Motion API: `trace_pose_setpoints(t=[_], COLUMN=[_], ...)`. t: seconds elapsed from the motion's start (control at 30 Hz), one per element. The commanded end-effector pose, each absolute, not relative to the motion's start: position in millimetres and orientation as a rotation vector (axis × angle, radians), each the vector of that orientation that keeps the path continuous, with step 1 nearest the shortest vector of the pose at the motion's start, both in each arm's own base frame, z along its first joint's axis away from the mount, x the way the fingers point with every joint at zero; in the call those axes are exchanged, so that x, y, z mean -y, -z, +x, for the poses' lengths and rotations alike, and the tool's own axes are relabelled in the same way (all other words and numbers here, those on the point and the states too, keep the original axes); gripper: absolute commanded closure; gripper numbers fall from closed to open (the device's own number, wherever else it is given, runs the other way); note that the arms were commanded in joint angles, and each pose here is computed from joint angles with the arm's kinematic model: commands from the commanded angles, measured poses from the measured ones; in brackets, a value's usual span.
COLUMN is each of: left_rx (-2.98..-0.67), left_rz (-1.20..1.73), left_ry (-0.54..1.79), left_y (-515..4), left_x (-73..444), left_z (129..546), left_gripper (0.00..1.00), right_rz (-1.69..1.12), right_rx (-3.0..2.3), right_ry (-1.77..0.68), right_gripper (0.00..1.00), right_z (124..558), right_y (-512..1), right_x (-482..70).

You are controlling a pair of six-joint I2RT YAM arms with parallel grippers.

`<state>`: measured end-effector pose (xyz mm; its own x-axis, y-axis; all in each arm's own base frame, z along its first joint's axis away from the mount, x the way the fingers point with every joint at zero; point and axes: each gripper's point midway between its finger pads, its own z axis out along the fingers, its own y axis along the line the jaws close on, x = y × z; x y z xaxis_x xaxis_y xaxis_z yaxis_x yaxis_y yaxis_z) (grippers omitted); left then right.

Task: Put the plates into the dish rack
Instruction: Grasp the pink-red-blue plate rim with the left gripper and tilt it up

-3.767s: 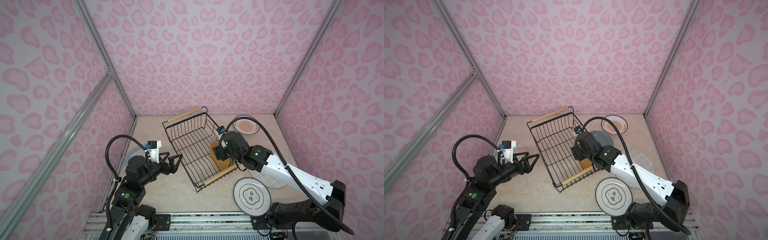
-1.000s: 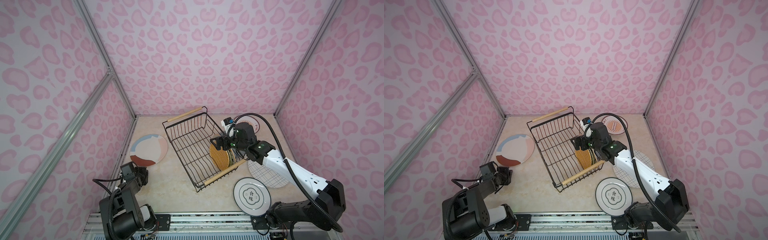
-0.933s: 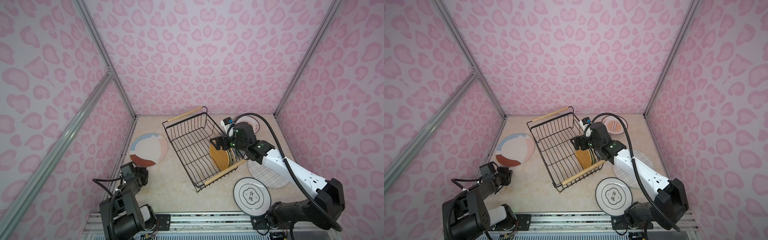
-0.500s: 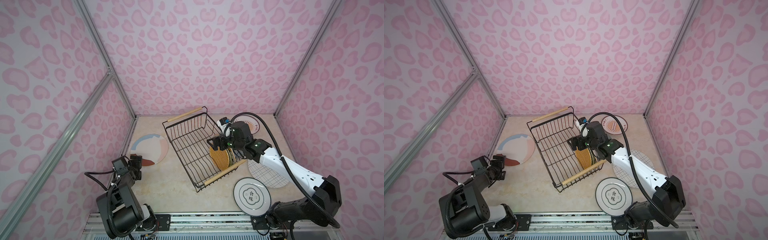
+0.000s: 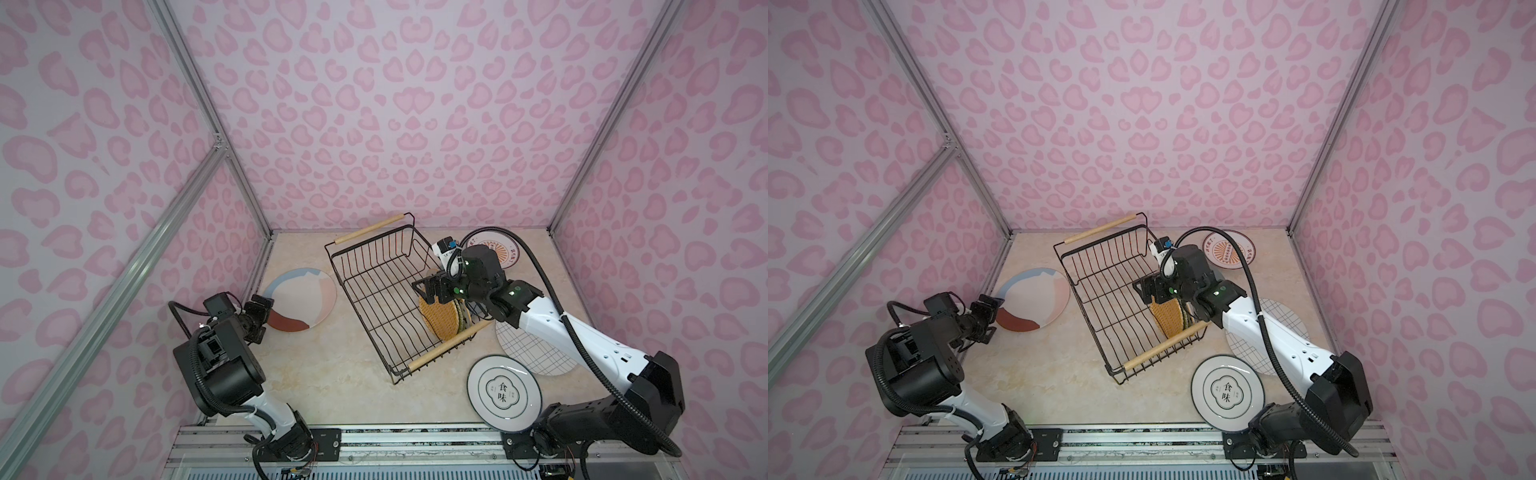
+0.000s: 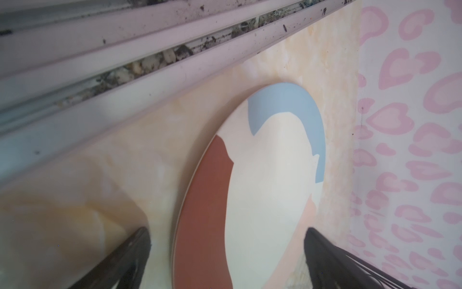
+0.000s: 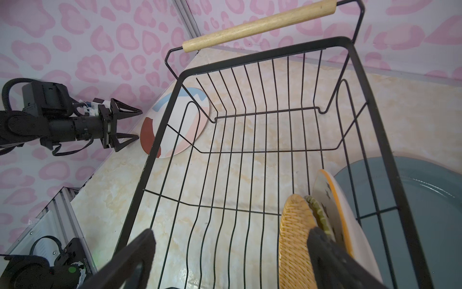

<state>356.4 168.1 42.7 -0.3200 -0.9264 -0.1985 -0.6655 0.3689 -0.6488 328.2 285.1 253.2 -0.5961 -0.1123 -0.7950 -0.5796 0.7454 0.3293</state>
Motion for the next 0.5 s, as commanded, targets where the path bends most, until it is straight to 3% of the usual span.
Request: trace_pose_setpoints(t=[0.0, 0.47], left_rx=[-2.294, -2.459], left_rz=[-1.333, -1.160], left_ry=[0.607, 0.786], left_y=[-17.3, -13.3], left_x=[-160.4, -136.0], left_z=[337.3, 348.8], left_gripper=[0.02, 0.04], right_rz=[-0.526, -0.517], right_rx=[-2.108, -2.097], right_ry=[-0.767, -0.784], right_gripper=[0.06, 0.06], right_z=[325.1, 323.1], right_y=[-257.9, -255.0], right_x=[-287.2, -281.6])
